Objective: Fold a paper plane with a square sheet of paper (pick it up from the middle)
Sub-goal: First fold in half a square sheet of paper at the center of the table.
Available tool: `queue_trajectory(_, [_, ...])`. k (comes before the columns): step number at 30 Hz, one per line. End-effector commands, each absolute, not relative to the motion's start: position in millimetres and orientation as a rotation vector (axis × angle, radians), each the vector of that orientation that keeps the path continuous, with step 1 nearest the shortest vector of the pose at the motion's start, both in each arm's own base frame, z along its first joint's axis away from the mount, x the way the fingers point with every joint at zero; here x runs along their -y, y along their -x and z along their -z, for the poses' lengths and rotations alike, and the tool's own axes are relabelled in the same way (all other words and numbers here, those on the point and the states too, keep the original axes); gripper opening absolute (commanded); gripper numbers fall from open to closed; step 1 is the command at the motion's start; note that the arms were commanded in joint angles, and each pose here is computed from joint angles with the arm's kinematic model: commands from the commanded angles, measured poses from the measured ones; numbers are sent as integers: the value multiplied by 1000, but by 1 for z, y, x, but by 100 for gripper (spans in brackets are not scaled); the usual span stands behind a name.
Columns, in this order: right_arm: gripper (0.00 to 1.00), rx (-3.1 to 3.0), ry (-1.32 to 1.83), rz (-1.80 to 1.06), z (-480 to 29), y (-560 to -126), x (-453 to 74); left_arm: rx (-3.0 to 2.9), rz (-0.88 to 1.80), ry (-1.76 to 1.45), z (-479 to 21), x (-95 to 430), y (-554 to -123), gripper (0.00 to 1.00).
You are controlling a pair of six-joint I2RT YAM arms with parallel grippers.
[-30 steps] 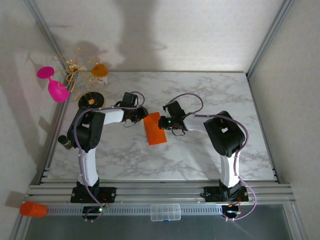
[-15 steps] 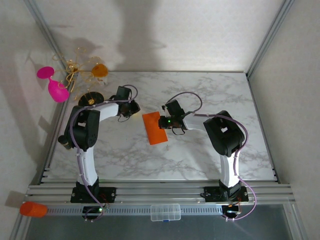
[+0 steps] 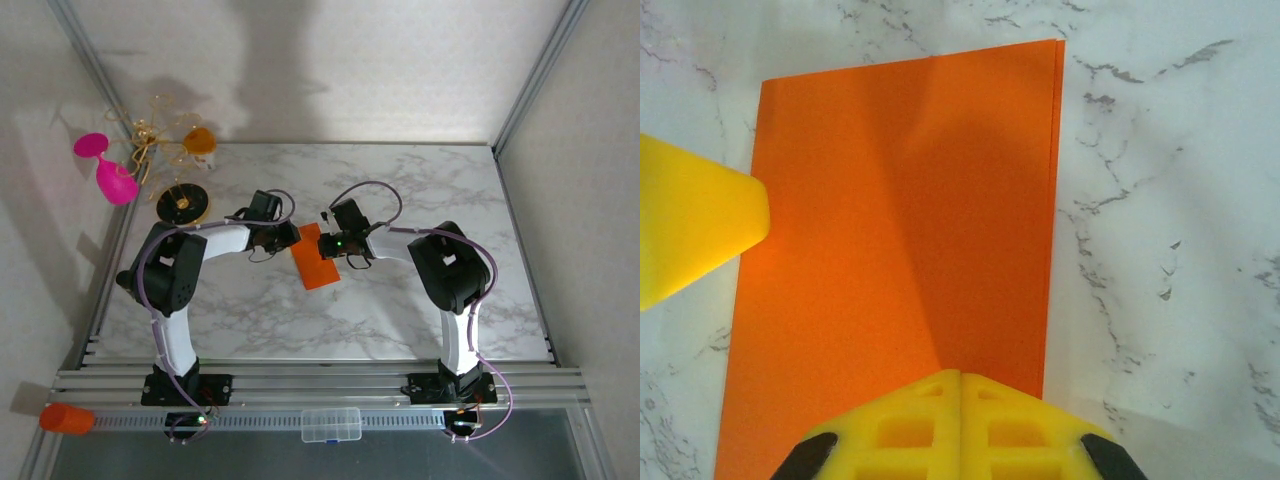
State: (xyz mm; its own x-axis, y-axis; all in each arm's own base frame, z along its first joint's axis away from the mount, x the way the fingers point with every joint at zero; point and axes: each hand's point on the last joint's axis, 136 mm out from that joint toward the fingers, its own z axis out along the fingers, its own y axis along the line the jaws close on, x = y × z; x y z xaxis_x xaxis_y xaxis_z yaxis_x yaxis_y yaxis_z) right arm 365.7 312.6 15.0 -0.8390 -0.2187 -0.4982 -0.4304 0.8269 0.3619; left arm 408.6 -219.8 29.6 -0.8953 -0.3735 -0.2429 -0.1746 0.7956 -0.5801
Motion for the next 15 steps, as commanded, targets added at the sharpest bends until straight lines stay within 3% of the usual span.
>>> queue_trajectory(1, [3, -2894, 508, -337, 56, -313, -242, -2645, 794, 453, -18, 216, -410, 17])
queue_trajectory(6, [4, -2842, 516, -461, 36, -318, -259, -2679, 756, 491, -1, 210, -406, 14])
queue_trajectory(15, [5, -2677, 324, -983, -43, -319, -315, -2712, 711, 553, 15, 202, -394, 14])
